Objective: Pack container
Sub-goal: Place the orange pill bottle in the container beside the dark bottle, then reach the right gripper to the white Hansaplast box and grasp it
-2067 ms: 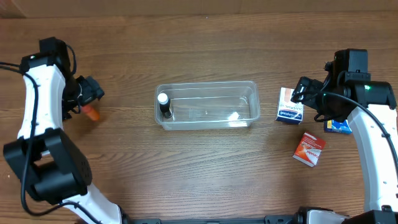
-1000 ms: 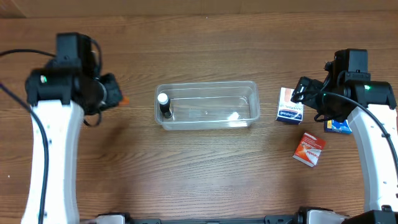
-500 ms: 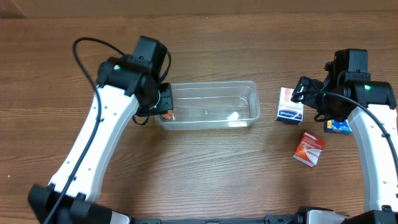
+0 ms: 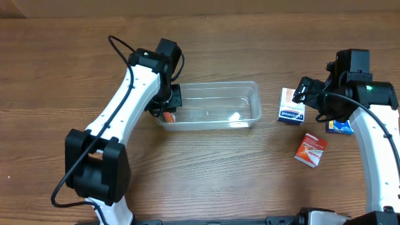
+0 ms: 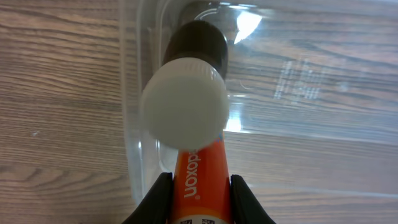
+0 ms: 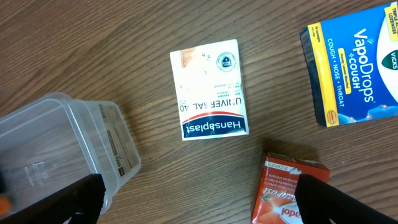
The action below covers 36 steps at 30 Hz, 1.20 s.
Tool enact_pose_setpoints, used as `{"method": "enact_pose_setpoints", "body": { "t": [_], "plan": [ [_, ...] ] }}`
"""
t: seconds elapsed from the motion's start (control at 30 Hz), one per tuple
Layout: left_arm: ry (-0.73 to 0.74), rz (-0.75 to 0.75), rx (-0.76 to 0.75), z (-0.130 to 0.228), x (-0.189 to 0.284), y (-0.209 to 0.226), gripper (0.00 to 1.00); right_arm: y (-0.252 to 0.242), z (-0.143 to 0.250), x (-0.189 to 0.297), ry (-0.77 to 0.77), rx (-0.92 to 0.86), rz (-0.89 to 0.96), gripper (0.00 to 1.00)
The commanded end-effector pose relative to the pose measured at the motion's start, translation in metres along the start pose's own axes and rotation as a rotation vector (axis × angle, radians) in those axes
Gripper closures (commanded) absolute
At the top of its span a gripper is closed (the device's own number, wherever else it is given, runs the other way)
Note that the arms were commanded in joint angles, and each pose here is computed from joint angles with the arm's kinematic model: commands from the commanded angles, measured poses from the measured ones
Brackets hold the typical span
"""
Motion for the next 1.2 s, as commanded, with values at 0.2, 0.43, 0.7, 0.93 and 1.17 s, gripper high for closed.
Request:
{"method": "enact_pose_setpoints", "body": {
  "t": [0.2,0.43,0.7,0.93,1.17],
  "plan": [
    [0.007,-0.024,-0.002,0.003,-0.001,0.001,0.41,0.001,-0.009,0.009,-0.041,0.004,0.005,0.0],
    [-0.042,0.006,-0.049,-0.004,0.018,-0.002,0.41,0.001,-0.009,0.009,-0.041,0.004,0.004,0.0],
    [-0.421,0.116,0.008,-0.018,0.147,0.019,0.09,0.002,-0.009,0.02,-0.045,0.007,0.007,0.0],
    [-0.601,0.133,0.205,-0.005,0.209,0.096,0.0,0.01,-0.045,0.091,-0.247,0.046,0.105,0.0],
    [-0.588,0.157,0.366,-0.013,0.211,0.142,0.0,0.01,-0.056,0.026,-0.078,0.091,0.137,0.0]
  ]
}}
Point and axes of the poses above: each gripper's point midway between its finger pads, its own x axis back along the fingers, its own y axis along the line the jaws close on, z = x × y, the point moved 4 cm from there along x, back along the fingers, and after that the axes turned 7 degrees about x, right-handed, at the moved point
